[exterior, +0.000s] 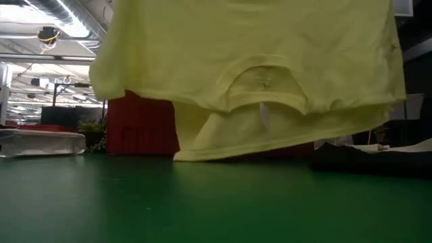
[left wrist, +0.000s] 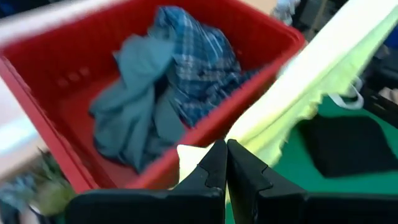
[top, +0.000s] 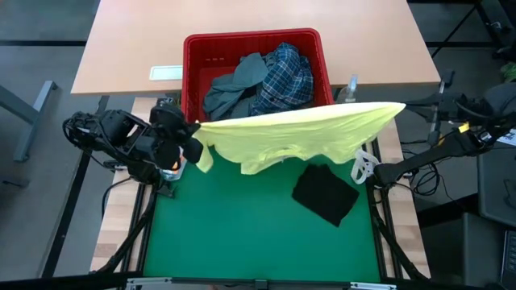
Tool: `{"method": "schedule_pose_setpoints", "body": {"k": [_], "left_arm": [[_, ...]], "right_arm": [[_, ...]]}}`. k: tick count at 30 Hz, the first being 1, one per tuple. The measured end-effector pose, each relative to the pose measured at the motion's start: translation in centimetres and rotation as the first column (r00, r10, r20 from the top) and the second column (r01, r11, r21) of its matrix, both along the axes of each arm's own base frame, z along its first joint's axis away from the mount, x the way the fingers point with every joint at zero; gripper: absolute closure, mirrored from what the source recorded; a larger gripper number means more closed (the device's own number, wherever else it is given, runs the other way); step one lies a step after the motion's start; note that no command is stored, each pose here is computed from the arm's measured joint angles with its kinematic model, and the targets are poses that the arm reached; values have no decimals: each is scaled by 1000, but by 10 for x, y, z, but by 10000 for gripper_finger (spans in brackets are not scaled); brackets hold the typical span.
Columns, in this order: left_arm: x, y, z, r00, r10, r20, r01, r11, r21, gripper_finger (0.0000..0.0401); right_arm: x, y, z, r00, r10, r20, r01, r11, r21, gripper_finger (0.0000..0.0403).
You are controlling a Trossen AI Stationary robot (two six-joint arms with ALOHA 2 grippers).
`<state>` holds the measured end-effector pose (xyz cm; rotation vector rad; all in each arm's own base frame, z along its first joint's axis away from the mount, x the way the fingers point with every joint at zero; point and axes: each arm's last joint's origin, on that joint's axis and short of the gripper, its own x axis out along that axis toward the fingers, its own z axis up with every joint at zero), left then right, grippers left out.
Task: Fold Laundry from Bin
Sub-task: Fold the yellow shirt
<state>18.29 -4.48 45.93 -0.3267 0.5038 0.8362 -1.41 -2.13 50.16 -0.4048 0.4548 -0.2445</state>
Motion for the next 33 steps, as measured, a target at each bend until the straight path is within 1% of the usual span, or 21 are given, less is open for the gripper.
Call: {"method": "schedule_pose_setpoints", "body": {"k": [3, 5, 7, 10, 12, 15, 17, 19, 22, 25, 27, 29, 33], "left_arm": [[1, -2, -2, 1000, -26, -4, 25, 994, -105, 401], [4, -5, -5, 999, -47, -16, 44, 981, -188, 401], [9, -12, -9, 994, -98, -42, 83, 959, -271, 401], [20, -25, -16, 978, -192, -86, 146, 914, -378, 401], [30, -36, -22, 963, -248, -103, 182, 886, -427, 401], [47, -56, -33, 939, -322, -119, 230, 848, -477, 401], [60, -70, -41, 915, -384, -120, 281, 823, -494, 401], [73, -85, -49, 881, -460, -113, 352, 795, -494, 401], [95, -105, -62, 831, -548, -100, 450, 765, -461, 401], [114, -120, -79, 787, -604, -121, 509, 748, -426, 401], [124, -126, -92, 765, -623, -164, 521, 749, -410, 401], [135, -132, -108, 750, -624, -219, 515, 759, -398, 401], [155, -138, -139, 745, -592, -309, 476, 795, -376, 401]], "right_arm": [[3, 1, -1, 1000, 17, -9, -17, 1000, 8, 398], [5, 2, -3, 1000, 17, -24, -17, 1000, 4, 398], [9, 3, -5, 999, 16, -44, -16, 1000, -2, 398], [16, 5, -9, 998, -11, -67, 9, 1000, -25, 398], [20, 5, -11, 996, -52, -72, 48, 997, -52, 398], [27, 5, -11, 991, -126, -42, 122, 988, -90, 398], [29, 4, -8, 985, -171, -8, 169, 980, -103, 398], [33, 5, -5, 979, -205, 21, 206, 972, -117, 398], [36, 5, -2, 974, -223, 49, 228, 964, -135, 398], [39, 6, -1, 974, -221, 53, 226, 964, -139, 398], [41, 7, -1, 975, -219, 44, 223, 964, -144, 398], [42, 7, -1, 975, -219, 38, 222, 964, -147, 398], [43, 7, -1, 976, -217, 33, 220, 964, -149, 398]]}}
